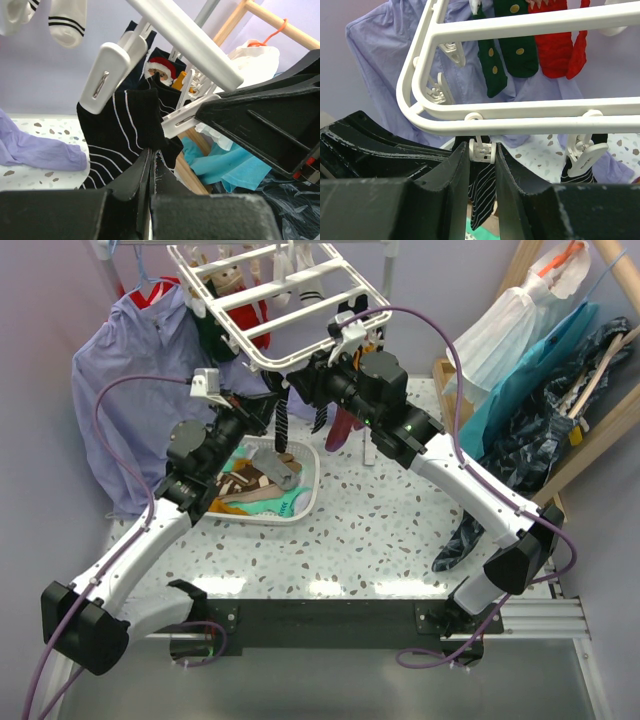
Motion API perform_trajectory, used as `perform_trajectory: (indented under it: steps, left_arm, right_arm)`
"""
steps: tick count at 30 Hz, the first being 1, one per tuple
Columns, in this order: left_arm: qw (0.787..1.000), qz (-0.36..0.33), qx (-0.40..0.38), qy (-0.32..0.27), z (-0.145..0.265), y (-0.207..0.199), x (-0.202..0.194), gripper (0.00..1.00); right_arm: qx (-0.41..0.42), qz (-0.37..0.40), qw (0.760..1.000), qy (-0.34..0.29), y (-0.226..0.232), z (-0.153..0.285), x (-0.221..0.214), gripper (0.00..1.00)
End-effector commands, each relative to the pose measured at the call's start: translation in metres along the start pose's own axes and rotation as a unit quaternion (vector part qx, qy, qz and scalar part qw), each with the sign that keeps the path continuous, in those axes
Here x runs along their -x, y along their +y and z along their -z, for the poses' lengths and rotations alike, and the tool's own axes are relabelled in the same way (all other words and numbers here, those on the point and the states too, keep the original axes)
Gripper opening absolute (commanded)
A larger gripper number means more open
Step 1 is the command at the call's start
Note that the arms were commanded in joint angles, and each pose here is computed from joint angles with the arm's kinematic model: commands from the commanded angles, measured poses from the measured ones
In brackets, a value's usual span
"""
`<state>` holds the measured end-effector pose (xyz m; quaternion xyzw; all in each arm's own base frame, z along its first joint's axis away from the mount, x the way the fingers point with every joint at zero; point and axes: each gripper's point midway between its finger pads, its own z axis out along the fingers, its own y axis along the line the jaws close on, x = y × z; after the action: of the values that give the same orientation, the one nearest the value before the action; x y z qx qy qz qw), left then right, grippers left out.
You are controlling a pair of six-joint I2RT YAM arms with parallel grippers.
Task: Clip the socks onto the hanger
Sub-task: Clamp the sock onto the hanger.
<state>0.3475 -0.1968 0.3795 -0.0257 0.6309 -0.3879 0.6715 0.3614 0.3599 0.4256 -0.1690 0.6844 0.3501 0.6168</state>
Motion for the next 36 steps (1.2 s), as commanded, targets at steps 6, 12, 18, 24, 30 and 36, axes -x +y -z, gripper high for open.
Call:
perform_trajectory:
  steps: [6, 12, 18, 24, 30, 36]
  left_arm:
    - [0.998, 0.002, -0.052, -0.045, -0.004, -0.033, 0.030, 0.00]
    - [0.997, 0.002, -0.060, -0.049, -0.005, -0.037, 0.030, 0.00]
    - [0.997, 0.001, -0.062, -0.048, -0.005, -0.038, 0.030, 0.00]
    - [0.998, -0.017, -0.049, -0.043, -0.003, -0.030, 0.024, 0.26]
    - [0.997, -0.051, -0.043, -0.049, 0.010, -0.027, 0.029, 0.48]
    - [0.991, -0.130, -0.010, -0.038, 0.025, -0.014, 0.034, 0.71]
  right_arm:
    - [0.016, -0.012, 1.000, -0.008, 0.007, 0.002, 0.007, 0.00]
    - [0.017, -0.012, 1.000, -0.007, 0.007, 0.003, 0.006, 0.00]
    - [0.015, -0.011, 1.000, -0.008, 0.006, 0.005, 0.005, 0.26]
    - [-0.010, 0.003, 1.000, -0.014, -0.006, 0.009, 0.008, 0.55]
    - [-0.044, 0.014, 0.999, -0.019, -0.022, 0.013, 0.005, 0.62]
    - [-0.080, 0.015, 0.996, -0.031, -0.043, 0.017, 0.010, 0.68]
